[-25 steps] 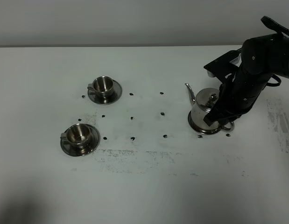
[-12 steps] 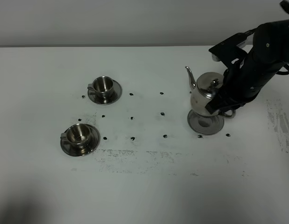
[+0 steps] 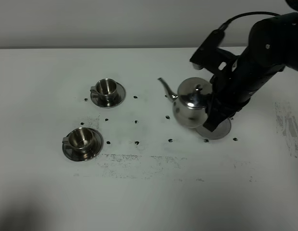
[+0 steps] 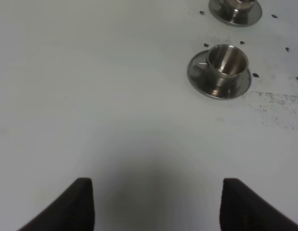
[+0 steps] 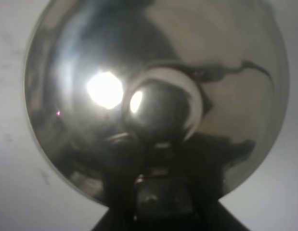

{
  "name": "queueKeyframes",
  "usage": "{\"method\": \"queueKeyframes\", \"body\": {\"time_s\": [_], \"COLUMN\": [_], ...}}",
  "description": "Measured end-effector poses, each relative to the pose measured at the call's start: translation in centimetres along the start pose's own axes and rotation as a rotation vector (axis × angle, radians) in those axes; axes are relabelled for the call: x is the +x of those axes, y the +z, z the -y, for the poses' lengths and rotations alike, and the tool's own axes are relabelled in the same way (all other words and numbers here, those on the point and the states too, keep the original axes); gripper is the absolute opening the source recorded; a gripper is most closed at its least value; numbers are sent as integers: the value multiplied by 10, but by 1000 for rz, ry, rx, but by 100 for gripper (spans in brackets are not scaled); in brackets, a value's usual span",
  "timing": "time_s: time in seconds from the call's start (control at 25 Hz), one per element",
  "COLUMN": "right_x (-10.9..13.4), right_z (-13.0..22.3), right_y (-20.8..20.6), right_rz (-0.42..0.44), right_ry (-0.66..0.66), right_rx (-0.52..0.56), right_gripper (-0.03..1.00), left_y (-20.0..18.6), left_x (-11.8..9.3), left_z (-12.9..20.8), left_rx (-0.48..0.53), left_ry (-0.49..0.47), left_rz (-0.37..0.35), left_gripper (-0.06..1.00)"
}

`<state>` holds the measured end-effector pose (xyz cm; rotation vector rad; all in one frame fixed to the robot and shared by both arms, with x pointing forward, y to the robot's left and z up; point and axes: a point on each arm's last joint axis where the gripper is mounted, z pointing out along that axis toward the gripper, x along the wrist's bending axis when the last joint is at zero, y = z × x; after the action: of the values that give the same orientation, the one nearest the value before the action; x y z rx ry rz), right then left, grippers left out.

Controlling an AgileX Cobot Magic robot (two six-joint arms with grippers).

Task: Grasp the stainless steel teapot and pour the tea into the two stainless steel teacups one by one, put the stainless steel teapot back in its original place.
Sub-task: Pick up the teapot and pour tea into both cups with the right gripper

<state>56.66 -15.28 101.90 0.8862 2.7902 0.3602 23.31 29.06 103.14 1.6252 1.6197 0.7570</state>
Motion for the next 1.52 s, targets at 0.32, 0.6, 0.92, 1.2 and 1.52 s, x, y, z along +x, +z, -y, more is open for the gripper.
{"method": "queueKeyframes", "body": {"time_s": [0.32, 0.6, 0.92, 1.2, 1.52], "right_x": [24, 33, 50, 61, 73], "right_z": [-40, -81, -104, -119, -129], "right_y": [25, 36, 52, 61, 71], "right_rz": [-26, -37, -6, 36, 89], "right_ry": [-259, -377, -504, -565, -626], "right_rx": [90, 107, 173, 201, 223], "right_gripper": [18, 18, 18, 18, 18], "left_y": [0, 0, 0, 0, 0], "left_x": [0, 0, 0, 0, 0], "left_z": [0, 0, 0, 0, 0], "left_rx": [0, 0, 0, 0, 0], "left_ry": [0, 0, 0, 0, 0], "left_rz": [0, 0, 0, 0, 0], "left_gripper": [54, 54, 54, 54, 54]}}
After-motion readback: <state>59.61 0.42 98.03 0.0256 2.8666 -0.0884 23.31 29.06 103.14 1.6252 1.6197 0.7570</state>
